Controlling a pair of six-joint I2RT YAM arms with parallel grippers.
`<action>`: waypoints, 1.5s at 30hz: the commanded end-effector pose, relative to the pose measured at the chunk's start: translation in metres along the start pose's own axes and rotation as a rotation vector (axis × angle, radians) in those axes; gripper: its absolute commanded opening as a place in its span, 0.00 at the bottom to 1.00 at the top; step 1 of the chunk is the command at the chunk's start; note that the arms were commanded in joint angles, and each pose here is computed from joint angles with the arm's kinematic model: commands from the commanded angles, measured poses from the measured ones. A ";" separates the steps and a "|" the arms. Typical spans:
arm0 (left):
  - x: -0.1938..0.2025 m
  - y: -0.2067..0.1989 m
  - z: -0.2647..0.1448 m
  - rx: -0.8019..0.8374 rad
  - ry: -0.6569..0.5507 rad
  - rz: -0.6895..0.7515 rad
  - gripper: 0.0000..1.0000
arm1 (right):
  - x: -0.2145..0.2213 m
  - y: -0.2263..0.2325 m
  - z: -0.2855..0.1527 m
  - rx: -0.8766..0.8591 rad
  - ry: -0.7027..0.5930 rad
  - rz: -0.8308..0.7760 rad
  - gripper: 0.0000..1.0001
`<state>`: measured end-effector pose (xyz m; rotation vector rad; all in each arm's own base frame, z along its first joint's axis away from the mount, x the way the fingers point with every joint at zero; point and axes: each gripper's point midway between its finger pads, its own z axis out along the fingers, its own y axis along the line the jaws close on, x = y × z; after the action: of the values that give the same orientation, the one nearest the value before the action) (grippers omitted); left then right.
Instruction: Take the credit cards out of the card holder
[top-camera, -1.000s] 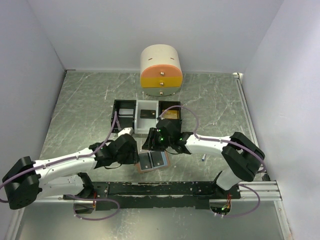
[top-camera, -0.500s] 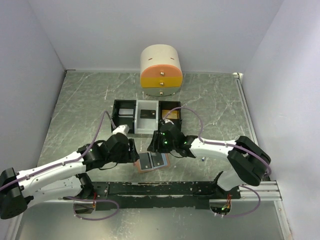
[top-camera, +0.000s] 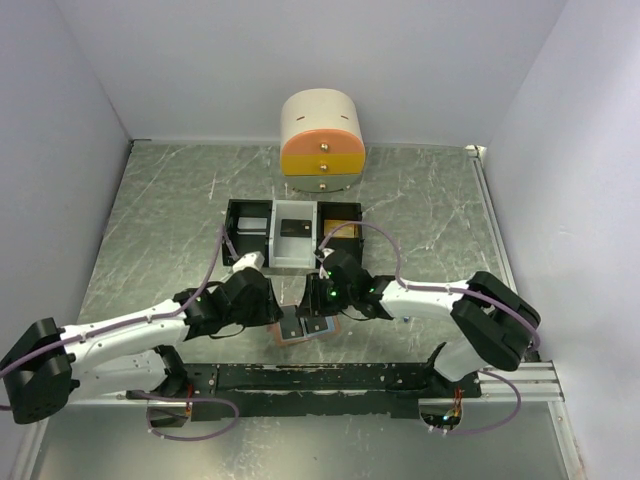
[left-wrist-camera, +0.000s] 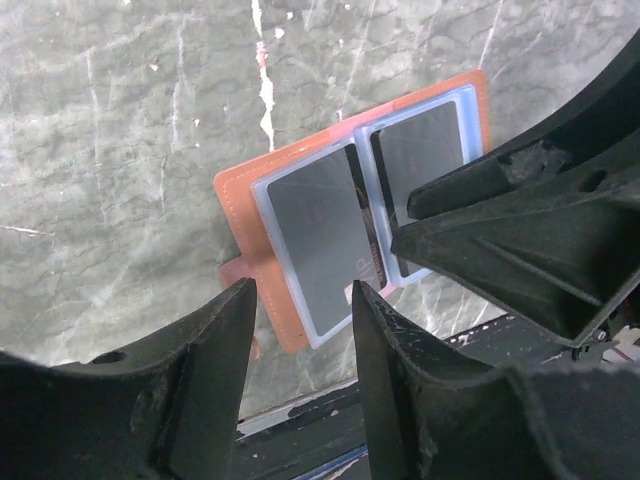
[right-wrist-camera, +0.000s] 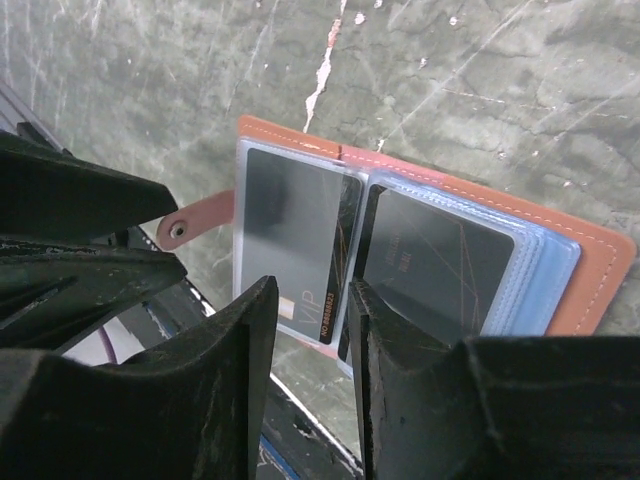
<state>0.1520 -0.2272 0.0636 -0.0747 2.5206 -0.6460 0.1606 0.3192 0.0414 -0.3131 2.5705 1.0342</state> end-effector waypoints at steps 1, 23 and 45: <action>-0.027 -0.034 -0.006 0.071 -0.059 -0.021 0.52 | -0.003 0.010 -0.005 -0.042 -0.003 -0.015 0.34; 0.030 0.000 0.033 0.013 0.095 -0.033 0.23 | 0.004 0.011 0.000 -0.094 0.000 -0.019 0.27; 0.044 0.039 0.026 -0.106 0.085 -0.051 0.19 | 0.007 -0.006 0.013 -0.006 0.020 0.037 0.27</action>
<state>0.1380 -0.2309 0.0188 -0.1578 2.6050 -0.6463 0.1595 0.3236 0.0299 -0.2949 2.5930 1.0546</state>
